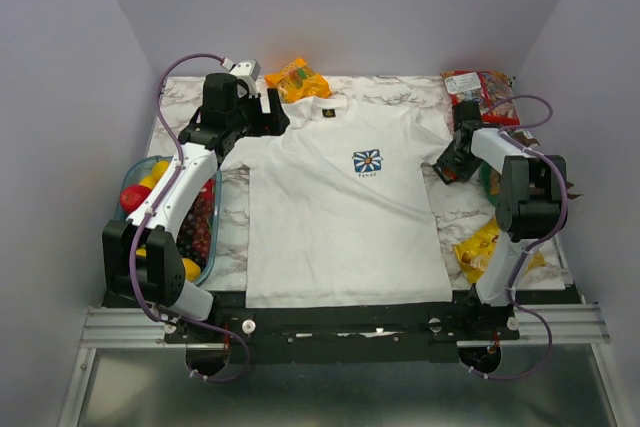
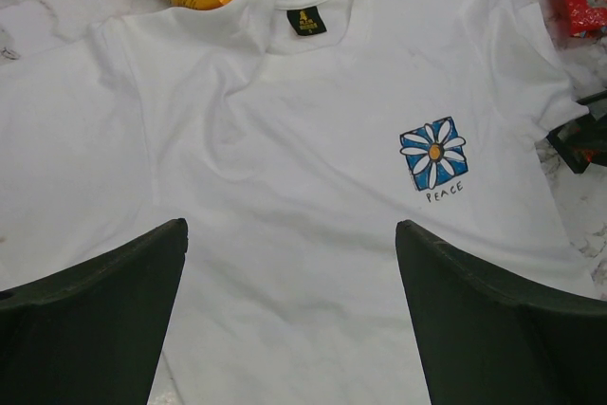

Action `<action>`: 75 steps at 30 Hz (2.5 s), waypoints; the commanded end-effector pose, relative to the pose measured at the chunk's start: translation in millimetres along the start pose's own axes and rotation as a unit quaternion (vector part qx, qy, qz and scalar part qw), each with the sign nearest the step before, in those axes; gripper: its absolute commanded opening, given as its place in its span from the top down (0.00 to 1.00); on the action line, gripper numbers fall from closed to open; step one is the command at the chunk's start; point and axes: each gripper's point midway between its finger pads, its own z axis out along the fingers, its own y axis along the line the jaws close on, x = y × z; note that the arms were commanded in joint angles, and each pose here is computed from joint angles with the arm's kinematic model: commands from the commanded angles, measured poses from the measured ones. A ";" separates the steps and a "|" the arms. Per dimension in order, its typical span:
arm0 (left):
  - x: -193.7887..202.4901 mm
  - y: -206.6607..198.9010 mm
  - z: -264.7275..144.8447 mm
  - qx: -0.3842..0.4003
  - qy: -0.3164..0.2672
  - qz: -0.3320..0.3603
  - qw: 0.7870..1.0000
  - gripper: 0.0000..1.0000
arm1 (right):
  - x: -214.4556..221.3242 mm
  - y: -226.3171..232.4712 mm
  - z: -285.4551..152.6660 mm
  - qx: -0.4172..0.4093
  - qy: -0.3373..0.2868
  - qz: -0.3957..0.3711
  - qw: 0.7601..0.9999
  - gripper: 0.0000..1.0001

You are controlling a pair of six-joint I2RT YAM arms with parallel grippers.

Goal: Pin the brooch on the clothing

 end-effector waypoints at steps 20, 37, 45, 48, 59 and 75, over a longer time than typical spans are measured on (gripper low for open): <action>-10.7 -3.0 -6.8 0.011 -0.018 -0.002 1.000 0.01 | -15.8 -2.4 -16.8 -0.014 -0.037 -0.013 0.999 0.63; -7.9 -2.8 -3.8 0.013 -0.013 -0.006 1.000 0.01 | -23.3 6.0 -31.0 -0.051 -0.059 0.007 0.997 0.72; -6.1 -2.7 -1.7 0.015 -0.010 -0.008 1.000 0.01 | -24.6 13.7 -29.1 -0.063 -0.058 0.009 0.996 0.73; -5.5 -2.6 -0.9 0.015 -0.008 -0.007 1.000 0.01 | -20.0 9.0 -26.0 -0.052 -0.051 0.009 0.997 0.74; -4.3 -5.2 -0.2 0.022 -0.006 -0.012 1.000 0.01 | -15.4 -11.9 -13.2 0.014 -0.040 0.008 0.999 0.35; -3.2 -6.1 0.8 0.026 -0.004 -0.015 1.000 0.01 | -4.9 -12.6 6.6 0.054 0.002 0.016 0.998 0.30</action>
